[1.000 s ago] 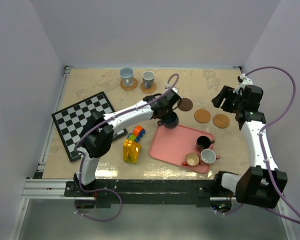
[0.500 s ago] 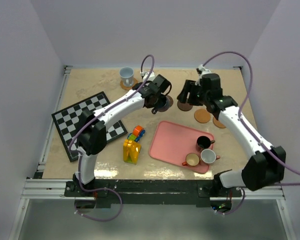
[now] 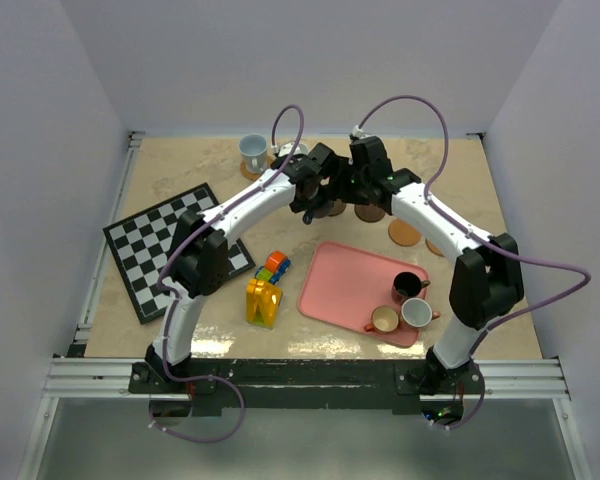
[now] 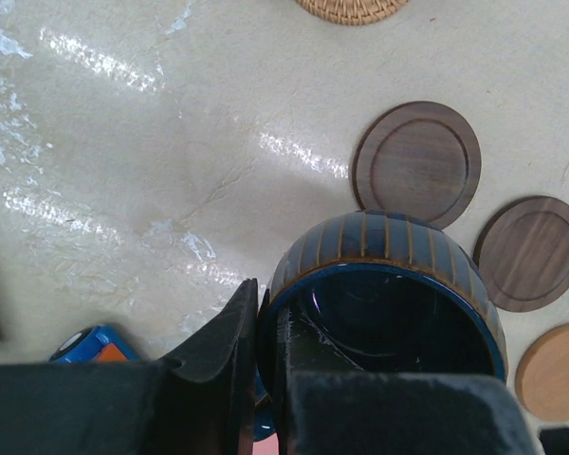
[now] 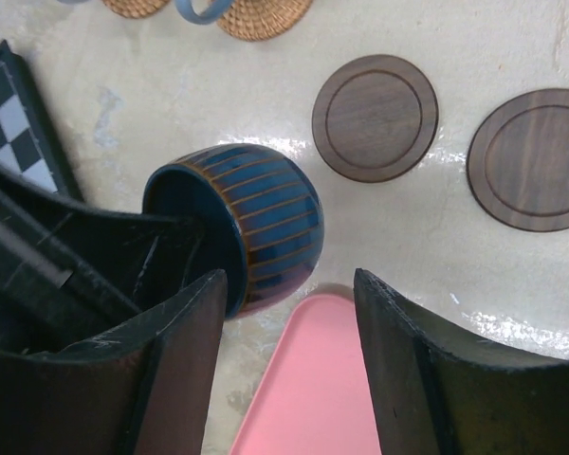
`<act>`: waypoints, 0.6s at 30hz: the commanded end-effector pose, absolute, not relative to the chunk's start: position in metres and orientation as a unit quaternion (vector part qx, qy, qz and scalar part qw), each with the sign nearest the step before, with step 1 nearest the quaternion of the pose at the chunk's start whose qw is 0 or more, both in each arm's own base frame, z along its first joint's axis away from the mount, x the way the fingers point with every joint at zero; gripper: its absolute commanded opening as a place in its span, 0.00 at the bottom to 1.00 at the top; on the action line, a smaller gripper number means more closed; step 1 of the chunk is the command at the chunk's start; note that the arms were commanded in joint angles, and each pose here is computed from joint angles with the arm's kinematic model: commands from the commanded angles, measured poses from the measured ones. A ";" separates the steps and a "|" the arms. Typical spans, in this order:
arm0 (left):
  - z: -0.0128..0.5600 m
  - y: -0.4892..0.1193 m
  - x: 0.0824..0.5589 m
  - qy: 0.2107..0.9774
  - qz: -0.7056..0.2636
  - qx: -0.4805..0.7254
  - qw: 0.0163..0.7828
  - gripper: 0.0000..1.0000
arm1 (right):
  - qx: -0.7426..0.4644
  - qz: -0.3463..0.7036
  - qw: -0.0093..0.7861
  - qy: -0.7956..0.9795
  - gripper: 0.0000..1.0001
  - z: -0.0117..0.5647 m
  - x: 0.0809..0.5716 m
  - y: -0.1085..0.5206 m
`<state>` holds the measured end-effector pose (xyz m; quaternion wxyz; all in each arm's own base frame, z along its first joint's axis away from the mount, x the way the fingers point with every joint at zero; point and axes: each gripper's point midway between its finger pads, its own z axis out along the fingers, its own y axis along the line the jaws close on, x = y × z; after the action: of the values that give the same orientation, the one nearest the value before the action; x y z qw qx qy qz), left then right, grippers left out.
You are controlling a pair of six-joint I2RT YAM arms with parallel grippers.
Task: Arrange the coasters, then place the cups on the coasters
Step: Pick up the cup from the tray.
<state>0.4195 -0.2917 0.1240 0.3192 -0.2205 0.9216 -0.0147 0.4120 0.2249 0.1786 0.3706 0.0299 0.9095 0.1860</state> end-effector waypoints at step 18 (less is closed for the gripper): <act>0.170 -0.314 0.419 0.894 -0.141 -0.269 0.331 0.00 | -0.007 0.156 0.375 0.914 0.12 0.151 0.464 0.246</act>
<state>0.4145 -0.2959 0.1013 0.2991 -0.2471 0.9209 -0.0385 0.4324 0.2412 0.1168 0.3209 -0.0144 0.9360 0.1438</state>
